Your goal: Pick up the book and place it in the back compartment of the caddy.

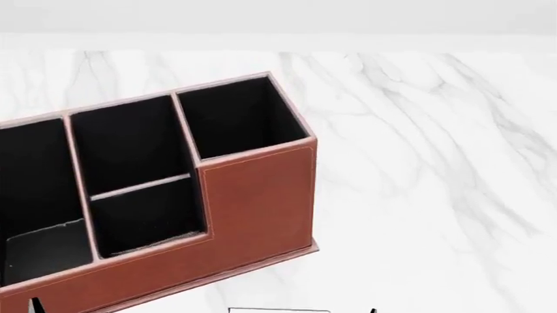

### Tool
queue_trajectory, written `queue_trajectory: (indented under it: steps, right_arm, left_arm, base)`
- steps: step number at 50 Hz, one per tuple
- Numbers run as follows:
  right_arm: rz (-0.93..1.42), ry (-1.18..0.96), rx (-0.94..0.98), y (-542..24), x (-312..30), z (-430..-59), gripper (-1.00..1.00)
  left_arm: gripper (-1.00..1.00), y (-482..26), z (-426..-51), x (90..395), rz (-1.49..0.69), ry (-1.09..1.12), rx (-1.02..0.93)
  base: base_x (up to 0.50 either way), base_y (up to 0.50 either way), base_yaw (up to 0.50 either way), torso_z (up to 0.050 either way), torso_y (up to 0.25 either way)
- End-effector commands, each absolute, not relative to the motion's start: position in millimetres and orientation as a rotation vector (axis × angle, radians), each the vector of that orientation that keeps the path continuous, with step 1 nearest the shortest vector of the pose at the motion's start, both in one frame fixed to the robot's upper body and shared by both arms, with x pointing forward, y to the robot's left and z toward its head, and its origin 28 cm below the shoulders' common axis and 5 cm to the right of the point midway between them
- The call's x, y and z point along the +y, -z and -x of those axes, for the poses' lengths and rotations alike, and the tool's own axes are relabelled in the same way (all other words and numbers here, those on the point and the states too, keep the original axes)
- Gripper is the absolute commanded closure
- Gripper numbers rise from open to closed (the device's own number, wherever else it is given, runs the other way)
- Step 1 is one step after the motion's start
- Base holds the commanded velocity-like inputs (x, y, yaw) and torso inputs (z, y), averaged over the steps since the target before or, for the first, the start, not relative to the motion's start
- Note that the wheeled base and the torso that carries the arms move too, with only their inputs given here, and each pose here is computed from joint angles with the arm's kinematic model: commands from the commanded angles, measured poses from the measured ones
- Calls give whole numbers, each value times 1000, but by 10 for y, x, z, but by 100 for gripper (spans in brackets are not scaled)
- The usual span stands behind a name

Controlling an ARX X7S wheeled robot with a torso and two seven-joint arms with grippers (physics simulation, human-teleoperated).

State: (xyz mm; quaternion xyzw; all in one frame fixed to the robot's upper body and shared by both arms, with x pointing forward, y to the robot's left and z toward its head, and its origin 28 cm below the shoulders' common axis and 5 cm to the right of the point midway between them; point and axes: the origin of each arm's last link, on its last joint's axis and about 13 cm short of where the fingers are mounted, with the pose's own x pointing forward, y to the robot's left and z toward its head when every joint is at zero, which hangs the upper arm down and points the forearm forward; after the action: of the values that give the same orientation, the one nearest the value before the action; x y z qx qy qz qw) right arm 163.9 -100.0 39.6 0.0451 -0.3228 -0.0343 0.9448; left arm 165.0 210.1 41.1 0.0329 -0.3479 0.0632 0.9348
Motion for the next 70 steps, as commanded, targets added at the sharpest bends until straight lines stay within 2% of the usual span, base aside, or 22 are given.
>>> queue_trajectory:
  steps: [1,18,53,70]
  right_arm:
    - [-92,72,-656,-393,-1000,-1643,-100]
    - [-68,93,-673,-385,-992,-1644,-100]
    - [-69,91,-671,-381,-991,-1642,-100]
    - [-103,69,-668,-383,-993,-1640,-100]
  left_arm:
    - [-100,-410,-1647,2101,-67,-129,-712]
    - [-100,-408,-1648,2099,-69,-131,-711]
    - [-100,-400,-1653,2106,-68,-132,-710]
    - [-100,-403,-1655,2104,-68,-131,-709]
  base:
    - [184,0,0,0,0]
    - [61,0,0,0,0]
    - [0,181,0,0,0]
    - [0,2,0,0,0]
